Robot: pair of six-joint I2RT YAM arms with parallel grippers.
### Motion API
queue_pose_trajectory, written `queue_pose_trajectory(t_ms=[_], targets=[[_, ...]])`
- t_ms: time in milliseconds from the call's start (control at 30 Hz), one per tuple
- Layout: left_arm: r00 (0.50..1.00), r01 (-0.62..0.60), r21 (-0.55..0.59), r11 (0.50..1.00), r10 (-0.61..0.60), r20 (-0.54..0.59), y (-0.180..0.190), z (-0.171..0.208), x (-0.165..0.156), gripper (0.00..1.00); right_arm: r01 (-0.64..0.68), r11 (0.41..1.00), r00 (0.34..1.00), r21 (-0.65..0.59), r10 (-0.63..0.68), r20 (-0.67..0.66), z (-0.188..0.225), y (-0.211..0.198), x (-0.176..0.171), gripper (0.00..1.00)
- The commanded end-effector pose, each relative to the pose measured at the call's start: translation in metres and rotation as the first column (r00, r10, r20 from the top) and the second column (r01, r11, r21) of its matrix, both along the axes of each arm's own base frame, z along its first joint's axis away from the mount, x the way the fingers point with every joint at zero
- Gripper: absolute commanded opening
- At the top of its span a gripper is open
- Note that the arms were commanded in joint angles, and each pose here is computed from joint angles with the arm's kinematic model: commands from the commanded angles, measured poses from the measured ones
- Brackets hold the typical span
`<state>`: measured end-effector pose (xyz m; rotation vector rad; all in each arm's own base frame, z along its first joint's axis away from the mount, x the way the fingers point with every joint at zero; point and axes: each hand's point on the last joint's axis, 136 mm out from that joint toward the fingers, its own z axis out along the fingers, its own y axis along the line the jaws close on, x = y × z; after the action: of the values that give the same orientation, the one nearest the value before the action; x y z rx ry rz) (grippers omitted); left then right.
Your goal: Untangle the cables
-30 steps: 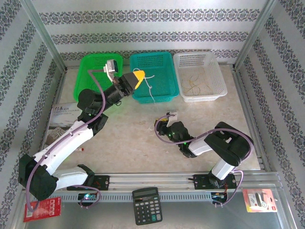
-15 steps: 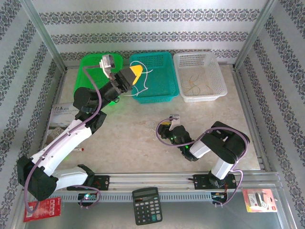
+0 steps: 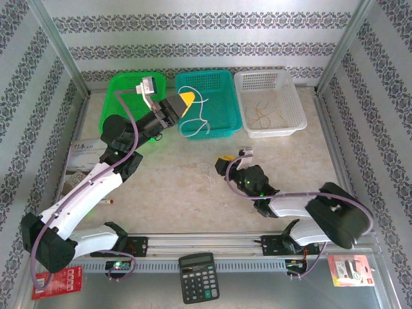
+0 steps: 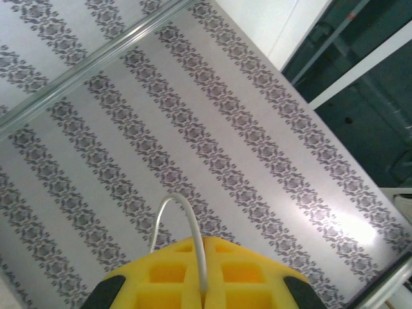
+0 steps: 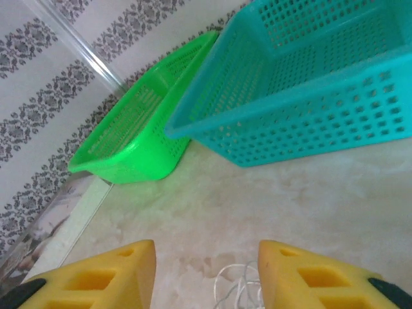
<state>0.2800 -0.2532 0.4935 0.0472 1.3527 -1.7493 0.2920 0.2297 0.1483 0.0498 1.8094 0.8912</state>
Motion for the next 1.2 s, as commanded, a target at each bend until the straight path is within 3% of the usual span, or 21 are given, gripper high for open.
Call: queue_pose_trajectory(t_ms=[0, 233, 500, 967, 1100, 1167], targets=[[0.999, -0.04, 0.061, 0.997, 0.038, 0.023, -0.003, -0.008, 0.008, 0.0, 0.076, 0.995, 0.996, -0.07, -0.079, -0.041, -0.004, -0.026, 0.0, 0.51], [0.998, -0.065, 0.105, 0.992, 0.066, -0.009, -0.008, -0.026, 0.051, 0.0, 0.169, 0.984, 0.983, -0.061, -0.173, -0.063, 0.022, -0.075, -0.003, 0.57], [0.99, -0.122, 0.193, 0.974, 0.134, -0.052, -0.009, -0.063, 0.123, 0.0, 0.154, 0.987, 0.983, -0.039, -0.157, -0.089, 0.03, -0.091, -0.02, 0.58], [0.96, -0.077, 0.292, 0.953, 0.151, -0.237, -0.029, -0.192, 0.249, 0.0, 0.093, 0.996, 0.988, -0.017, -0.094, -0.121, 0.03, -0.088, -0.037, 0.59], [0.947, -0.076, 0.393, 0.916, 0.19, -0.26, -0.031, -0.22, 0.265, 0.12, 0.057, 0.998, 0.99, -0.02, -0.059, -0.129, 0.031, -0.082, -0.039, 0.59], [0.943, -0.08, 0.456, 0.886, 0.215, -0.253, -0.03, -0.226, 0.269, 0.3, 0.046, 0.999, 0.99, -0.02, -0.048, -0.13, 0.031, -0.08, -0.04, 0.59]])
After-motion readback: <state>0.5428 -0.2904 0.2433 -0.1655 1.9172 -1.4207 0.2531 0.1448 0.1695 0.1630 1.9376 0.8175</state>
